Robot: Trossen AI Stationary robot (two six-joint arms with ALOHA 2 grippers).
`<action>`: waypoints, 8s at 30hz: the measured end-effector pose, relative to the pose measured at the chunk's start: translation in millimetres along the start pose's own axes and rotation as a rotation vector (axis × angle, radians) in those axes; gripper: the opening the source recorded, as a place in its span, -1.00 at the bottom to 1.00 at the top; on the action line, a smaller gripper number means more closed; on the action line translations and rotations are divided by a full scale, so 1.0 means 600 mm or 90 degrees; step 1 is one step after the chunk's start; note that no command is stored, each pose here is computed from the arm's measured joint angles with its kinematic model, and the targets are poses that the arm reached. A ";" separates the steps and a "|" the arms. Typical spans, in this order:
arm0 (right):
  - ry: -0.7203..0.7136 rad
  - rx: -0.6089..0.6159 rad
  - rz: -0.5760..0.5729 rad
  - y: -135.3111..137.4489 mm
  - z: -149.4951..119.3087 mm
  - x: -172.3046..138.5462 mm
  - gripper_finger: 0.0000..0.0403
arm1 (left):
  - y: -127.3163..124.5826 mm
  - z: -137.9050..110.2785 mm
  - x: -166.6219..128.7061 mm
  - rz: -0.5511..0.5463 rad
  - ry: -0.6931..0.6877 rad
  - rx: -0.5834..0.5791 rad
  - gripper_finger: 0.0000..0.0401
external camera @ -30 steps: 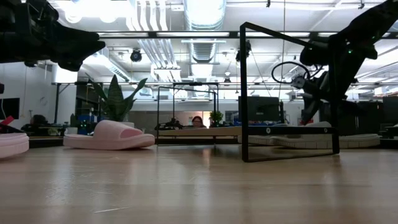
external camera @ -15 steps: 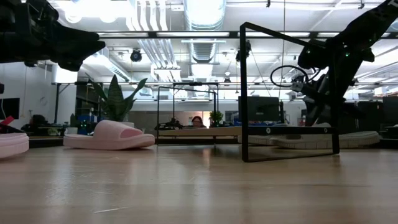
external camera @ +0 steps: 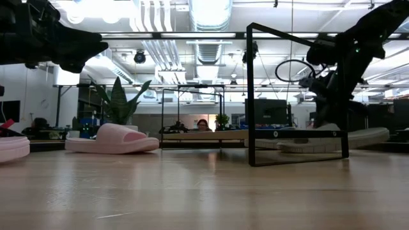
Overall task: Pick and place slides into the shelf
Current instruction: Put the bottom gray slide on the shelf
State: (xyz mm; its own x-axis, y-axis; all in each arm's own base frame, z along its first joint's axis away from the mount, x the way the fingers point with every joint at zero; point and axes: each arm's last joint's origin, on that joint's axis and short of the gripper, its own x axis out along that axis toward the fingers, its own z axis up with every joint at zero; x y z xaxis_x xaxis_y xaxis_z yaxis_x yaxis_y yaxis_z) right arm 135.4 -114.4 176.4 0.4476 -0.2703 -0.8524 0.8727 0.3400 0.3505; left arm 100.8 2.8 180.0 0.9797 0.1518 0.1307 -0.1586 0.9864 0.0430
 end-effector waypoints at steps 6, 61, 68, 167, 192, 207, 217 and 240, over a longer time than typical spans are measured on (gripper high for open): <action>-0.003 -0.015 -0.001 0.011 0.013 -0.023 -0.94 | 0.000 0.000 0.000 0.000 -0.001 0.000 -0.20; -0.055 -0.269 0.381 0.269 0.241 -0.003 -0.95 | 0.000 -0.001 0.001 -0.001 0.004 -0.001 -0.20; -0.021 -0.276 0.379 0.301 0.249 0.059 -0.95 | 0.000 -0.001 0.001 -0.001 0.005 -0.003 -0.20; 0.042 -0.264 0.334 0.318 0.245 0.106 0.00 | 0.000 -0.002 0.001 -0.001 0.008 -0.003 -0.20; 0.082 -0.245 0.371 0.323 0.235 0.171 0.00 | 0.000 -0.002 0.001 -0.001 0.008 -0.003 -0.20; 0.100 -0.214 0.361 0.318 0.231 0.200 -0.11 | 0.000 -0.002 0.001 -0.001 0.009 -0.003 -0.20; 0.087 -0.246 0.367 0.318 0.232 0.200 -0.87 | 0.000 -0.002 0.001 -0.001 0.009 -0.003 -0.20; 0.088 -0.286 0.436 0.299 0.258 0.192 -0.95 | 0.000 -0.002 0.001 -0.001 0.009 -0.003 -0.20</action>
State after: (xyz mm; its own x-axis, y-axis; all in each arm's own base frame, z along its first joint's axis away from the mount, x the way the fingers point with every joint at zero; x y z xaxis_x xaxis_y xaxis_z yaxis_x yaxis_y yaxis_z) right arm 374.0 -224.2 201.3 0.7981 0.2305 -0.5567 0.2412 0.7245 0.6457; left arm 101.8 2.8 178.9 0.9816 0.1508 0.1168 -0.1563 0.9869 0.0389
